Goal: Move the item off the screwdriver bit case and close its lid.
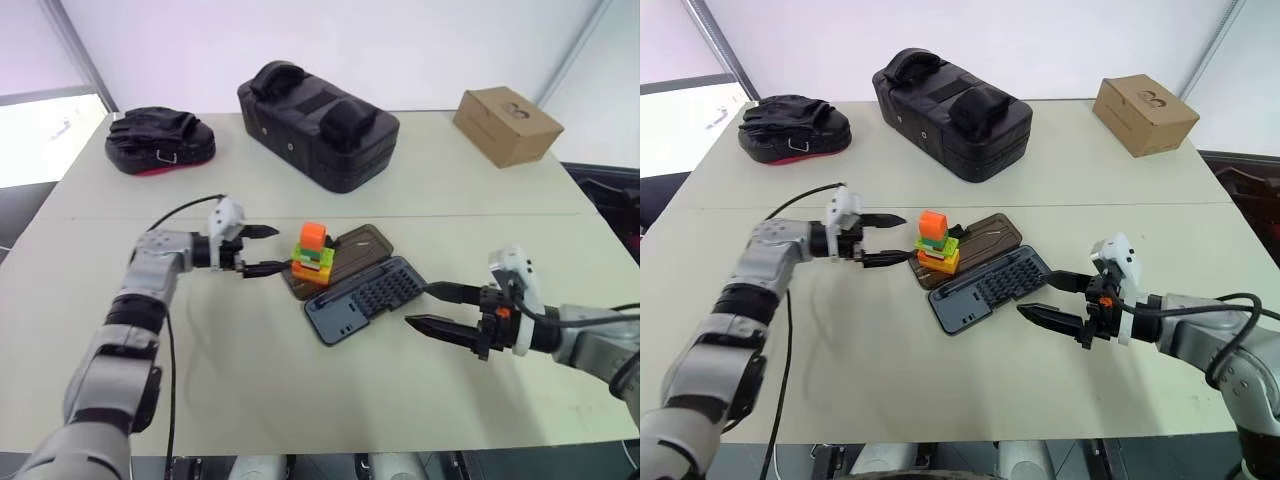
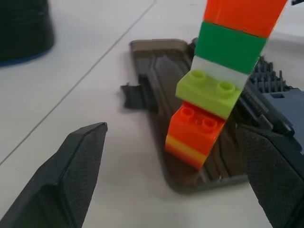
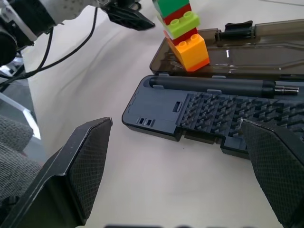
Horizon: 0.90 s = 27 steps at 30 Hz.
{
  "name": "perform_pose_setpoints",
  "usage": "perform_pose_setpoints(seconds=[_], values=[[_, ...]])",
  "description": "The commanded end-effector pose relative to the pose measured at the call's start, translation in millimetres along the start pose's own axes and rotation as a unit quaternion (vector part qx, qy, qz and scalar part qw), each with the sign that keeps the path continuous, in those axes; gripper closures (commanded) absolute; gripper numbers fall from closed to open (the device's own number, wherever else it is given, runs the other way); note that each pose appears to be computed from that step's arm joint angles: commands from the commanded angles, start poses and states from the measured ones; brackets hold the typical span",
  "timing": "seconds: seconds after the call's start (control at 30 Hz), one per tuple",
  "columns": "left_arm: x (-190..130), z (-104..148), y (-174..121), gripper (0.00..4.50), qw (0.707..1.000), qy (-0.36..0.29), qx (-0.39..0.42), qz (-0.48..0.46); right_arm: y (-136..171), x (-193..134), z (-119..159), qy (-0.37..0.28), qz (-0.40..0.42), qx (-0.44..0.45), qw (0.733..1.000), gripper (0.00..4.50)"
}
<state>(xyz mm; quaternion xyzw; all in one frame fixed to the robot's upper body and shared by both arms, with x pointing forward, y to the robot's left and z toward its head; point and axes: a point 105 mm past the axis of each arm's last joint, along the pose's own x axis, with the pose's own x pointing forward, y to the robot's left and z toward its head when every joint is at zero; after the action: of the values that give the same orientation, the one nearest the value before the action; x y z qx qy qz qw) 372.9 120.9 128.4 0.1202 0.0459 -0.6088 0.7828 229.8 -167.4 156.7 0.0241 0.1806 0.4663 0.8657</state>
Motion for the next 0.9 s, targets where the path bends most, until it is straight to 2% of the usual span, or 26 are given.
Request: perform_pose_setpoints(seconds=[0.03,0.23,0.57,0.67,0.83,0.9], values=[[7,7,-1,0.05,0.999,0.000,0.024,-0.031,11,-5,10,-0.017,-0.003,-0.020,1.000,0.03],[19,2,-8,0.05,0.997,0.012,0.029,-0.066,11,-10,7,-0.014,-0.027,-0.019,0.999,0.03],[29,-8,-11,0.05,0.998,0.015,0.022,-0.065,6,-12,10,-0.023,-0.043,-0.018,0.999,0.03],[32,-8,-11,0.84,0.998,0.013,0.021,-0.063,5,-12,11,-0.024,-0.046,-0.018,0.998,0.00],[34,-9,-10,3.21,0.998,0.013,0.021,-0.059,3,-12,10,-0.025,-0.051,-0.018,0.998,0.00],[34,-9,-10,3.20,0.998,0.013,0.022,-0.059,2,-12,10,-0.025,-0.052,-0.018,0.998,0.00]])
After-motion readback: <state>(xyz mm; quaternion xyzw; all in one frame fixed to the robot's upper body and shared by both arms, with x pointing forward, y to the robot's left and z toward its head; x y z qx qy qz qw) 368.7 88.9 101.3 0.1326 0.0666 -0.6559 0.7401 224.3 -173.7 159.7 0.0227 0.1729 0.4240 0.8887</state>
